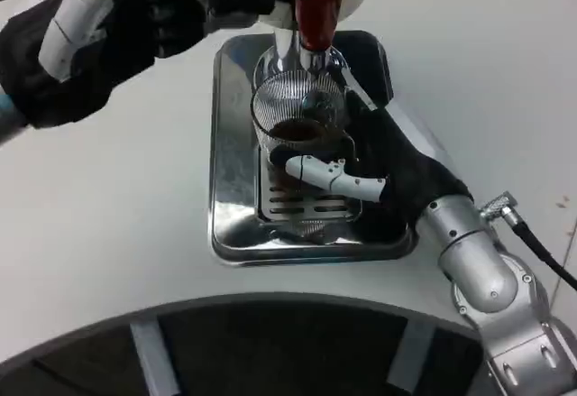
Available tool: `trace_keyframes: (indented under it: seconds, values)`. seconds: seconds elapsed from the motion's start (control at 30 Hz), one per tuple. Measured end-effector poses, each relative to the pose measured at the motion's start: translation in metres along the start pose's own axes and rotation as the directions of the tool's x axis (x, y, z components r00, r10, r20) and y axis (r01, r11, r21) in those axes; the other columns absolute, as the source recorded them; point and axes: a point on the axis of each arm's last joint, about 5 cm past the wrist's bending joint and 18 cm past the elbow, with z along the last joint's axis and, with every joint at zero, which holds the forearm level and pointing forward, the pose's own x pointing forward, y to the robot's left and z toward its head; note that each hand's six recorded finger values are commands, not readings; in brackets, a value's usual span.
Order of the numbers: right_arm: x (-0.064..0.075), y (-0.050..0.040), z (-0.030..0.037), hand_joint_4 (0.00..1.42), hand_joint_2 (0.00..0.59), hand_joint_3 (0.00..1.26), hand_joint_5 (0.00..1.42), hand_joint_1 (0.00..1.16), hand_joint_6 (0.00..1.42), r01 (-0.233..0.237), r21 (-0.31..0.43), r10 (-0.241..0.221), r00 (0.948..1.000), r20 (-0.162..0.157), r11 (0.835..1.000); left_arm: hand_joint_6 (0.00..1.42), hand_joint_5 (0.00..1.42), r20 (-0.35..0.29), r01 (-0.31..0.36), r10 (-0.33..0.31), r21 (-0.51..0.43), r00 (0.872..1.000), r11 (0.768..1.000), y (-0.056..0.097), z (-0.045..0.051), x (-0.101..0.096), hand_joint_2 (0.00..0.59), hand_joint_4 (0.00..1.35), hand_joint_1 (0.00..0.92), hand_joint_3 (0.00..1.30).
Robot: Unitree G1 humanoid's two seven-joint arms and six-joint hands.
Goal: Grasp the cup under the faucet to collect the drink, then remove the cup.
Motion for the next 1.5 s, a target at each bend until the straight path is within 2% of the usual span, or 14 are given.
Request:
trace_keyframes:
  seconds: [0.23, 0.43, 0.63, 0.8, 1.07, 1.2, 1.27, 1.4, 1.5]
  values:
    - [-0.004, 0.0014, 0.0022, 0.00, 0.165, 0.00, 0.00, 0.46, 0.00, -0.015, 0.001, 0.015, 0.9999, 0.005, 1.000, 0.09, 0.16, -0.031, -0.023, 0.023, -0.006, 0.999, 1.000, -0.004, -0.0007, -0.010, 0.102, 0.03, 0.000, 0.09]
    - [-0.006, 0.0020, 0.0032, 0.00, 0.165, 0.00, 0.00, 0.45, 0.00, -0.017, -0.005, 0.017, 0.9999, 0.001, 1.000, 0.09, 0.16, -0.025, -0.048, 0.048, -0.011, 0.999, 0.999, -0.006, 0.0006, -0.015, 0.103, 0.03, 0.000, 0.10]
    - [-0.004, 0.0050, 0.0044, 0.00, 0.161, 0.00, 0.00, 0.46, 0.00, -0.011, -0.009, 0.011, 0.9999, 0.000, 1.000, 0.09, 0.16, -0.046, -0.073, 0.072, -0.034, 0.996, 0.997, -0.012, -0.0037, -0.023, 0.103, 0.03, 0.000, 0.10]
    - [0.001, 0.0092, 0.0062, 0.00, 0.164, 0.00, 0.00, 0.47, 0.00, -0.005, -0.007, 0.005, 1.0000, -0.004, 1.000, 0.09, 0.16, -0.070, -0.104, 0.103, -0.023, 0.992, 0.994, -0.010, -0.0013, -0.031, 0.103, 0.04, 0.000, 0.10]
    - [0.003, 0.0152, 0.0087, 0.00, 0.181, 0.00, 0.00, 0.52, 0.00, 0.024, -0.027, -0.025, 0.9996, -0.011, 0.999, 0.09, 0.17, -0.088, -0.145, 0.142, -0.028, 0.986, 0.989, -0.012, -0.0041, -0.039, 0.104, 0.05, 0.000, 0.10]
    - [0.003, 0.0175, 0.0096, 0.00, 0.202, 0.02, 0.00, 0.60, 0.01, 0.039, -0.039, -0.039, 0.9990, -0.020, 0.998, 0.09, 0.17, -0.092, -0.160, 0.157, -0.024, 0.983, 0.987, -0.011, -0.0034, -0.042, 0.104, 0.05, 0.000, 0.10]
    - [0.003, 0.0185, 0.0102, 0.05, 0.203, 0.07, 0.02, 0.62, 0.04, 0.046, -0.040, -0.047, 0.9986, -0.025, 0.998, 0.09, 0.17, -0.093, -0.166, 0.163, -0.024, 0.982, 0.986, -0.011, -0.0035, -0.043, 0.104, 0.05, 0.000, 0.10]
    - [0.003, 0.0216, 0.0131, 0.29, 0.207, 0.25, 0.26, 0.72, 0.21, 0.076, -0.043, -0.077, 0.9967, -0.025, 0.996, 0.09, 0.17, -0.116, -0.180, 0.175, -0.032, 0.978, 0.983, -0.013, -0.0072, -0.049, 0.104, 0.05, 0.000, 0.10]
    - [0.003, 0.0218, 0.0146, 0.38, 0.208, 0.32, 0.36, 0.77, 0.32, 0.103, -0.053, -0.104, 0.9943, -0.023, 0.993, 0.09, 0.17, -0.123, -0.184, 0.179, -0.031, 0.976, 0.982, -0.013, -0.0075, -0.050, 0.104, 0.05, 0.000, 0.10]
